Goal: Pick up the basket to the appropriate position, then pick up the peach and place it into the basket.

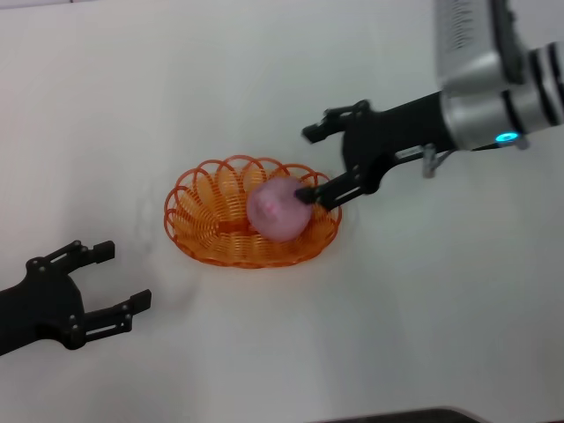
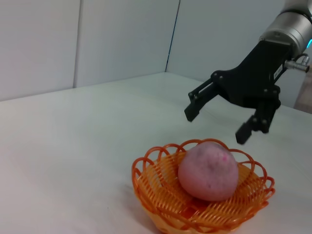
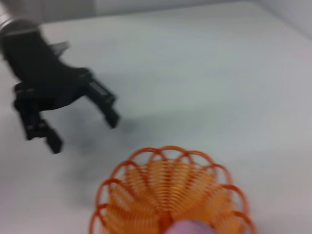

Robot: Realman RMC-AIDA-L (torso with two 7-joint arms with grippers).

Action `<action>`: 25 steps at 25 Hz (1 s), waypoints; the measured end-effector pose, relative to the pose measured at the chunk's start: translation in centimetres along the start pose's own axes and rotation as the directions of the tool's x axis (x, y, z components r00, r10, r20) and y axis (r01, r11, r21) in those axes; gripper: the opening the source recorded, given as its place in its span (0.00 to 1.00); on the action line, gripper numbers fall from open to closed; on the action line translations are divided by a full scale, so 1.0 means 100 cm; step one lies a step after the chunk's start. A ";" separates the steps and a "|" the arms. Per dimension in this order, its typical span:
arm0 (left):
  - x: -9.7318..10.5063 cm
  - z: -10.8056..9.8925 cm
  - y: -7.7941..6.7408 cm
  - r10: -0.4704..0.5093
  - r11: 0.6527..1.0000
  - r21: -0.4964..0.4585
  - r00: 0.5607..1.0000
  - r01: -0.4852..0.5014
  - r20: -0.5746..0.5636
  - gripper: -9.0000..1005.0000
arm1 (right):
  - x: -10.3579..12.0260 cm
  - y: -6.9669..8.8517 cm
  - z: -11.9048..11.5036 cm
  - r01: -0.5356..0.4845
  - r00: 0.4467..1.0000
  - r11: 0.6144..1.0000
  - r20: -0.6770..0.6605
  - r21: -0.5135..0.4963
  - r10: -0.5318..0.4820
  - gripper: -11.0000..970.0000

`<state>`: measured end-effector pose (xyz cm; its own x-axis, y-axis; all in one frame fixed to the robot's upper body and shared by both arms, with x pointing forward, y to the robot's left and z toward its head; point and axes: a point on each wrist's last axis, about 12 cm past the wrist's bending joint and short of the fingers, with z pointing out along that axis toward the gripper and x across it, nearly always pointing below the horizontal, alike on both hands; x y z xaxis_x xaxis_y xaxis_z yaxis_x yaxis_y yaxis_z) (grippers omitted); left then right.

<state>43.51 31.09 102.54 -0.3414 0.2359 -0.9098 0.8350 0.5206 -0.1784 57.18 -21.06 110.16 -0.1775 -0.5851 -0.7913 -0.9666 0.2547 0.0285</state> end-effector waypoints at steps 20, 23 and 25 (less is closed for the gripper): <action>-0.001 0.003 0.000 -0.002 1.000 0.012 1.000 0.002 0.005 0.88 | 0.098 0.039 -0.063 -0.152 0.958 0.969 0.270 0.197 0.095 0.98; 0.000 0.005 -0.001 -0.006 1.000 0.020 1.000 0.006 0.005 0.88 | 0.111 0.052 -0.064 -0.138 0.959 0.972 0.269 0.191 0.084 0.98; 0.000 0.006 -0.002 -0.009 1.000 0.024 1.000 0.009 0.007 0.88 | 0.119 0.060 -0.065 -0.148 0.959 0.970 0.268 0.191 0.093 0.98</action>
<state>43.59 30.53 102.36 -0.3460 0.2259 -0.9106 0.8421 0.5028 -0.1953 48.04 -31.46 104.88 -0.2109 -0.3312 -0.9197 -0.8766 0.4804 0.0280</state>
